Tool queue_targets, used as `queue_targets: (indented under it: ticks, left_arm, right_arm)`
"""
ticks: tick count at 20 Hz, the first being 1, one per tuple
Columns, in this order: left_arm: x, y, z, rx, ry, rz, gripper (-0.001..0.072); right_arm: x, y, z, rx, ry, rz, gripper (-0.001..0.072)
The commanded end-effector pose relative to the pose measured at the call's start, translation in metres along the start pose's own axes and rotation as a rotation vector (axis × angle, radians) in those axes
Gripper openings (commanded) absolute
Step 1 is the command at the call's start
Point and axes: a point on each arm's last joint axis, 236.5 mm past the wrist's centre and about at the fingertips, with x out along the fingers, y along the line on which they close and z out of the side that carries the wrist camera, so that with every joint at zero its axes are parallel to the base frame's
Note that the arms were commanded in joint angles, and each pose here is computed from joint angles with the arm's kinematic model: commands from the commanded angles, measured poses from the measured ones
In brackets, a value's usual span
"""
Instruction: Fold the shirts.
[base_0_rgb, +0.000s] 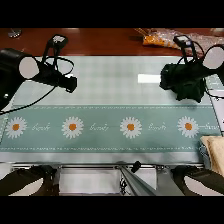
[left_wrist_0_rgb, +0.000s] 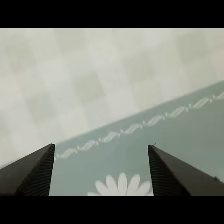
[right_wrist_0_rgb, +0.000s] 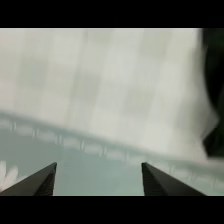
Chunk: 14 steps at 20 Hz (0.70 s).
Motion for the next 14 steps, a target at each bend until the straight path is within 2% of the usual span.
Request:
queue_targets:
  ticks: [1, 3, 5, 9, 14]
  left_arm:
    - [0.005, 0.007, 0.037, 0.057, -0.148, 0.033, 0.0719]
    - [0.006, 0.018, 0.047, 0.061, -0.188, 0.063, 0.0719]
    - [0.009, 0.028, 0.045, 0.041, -0.179, 0.074, 0.0719]
    - [0.012, 0.037, 0.032, 0.018, -0.125, 0.082, 0.0719]
    - [0.013, 0.034, 0.020, 0.020, -0.074, 0.076, 0.0719]
  right_arm:
    - [-0.014, -0.048, 0.075, 0.042, -0.323, -0.177, 0.0595]
    - [-0.021, -0.116, 0.083, 0.193, -0.367, -0.330, 0.0594]
    - [-0.012, -0.172, 0.070, 0.327, -0.336, -0.360, 0.0598]
    - [0.026, -0.238, 0.021, 0.641, -0.236, -0.227, 0.0606]
    - [0.079, -0.247, -0.016, 0.769, -0.099, -0.096, 0.0609]
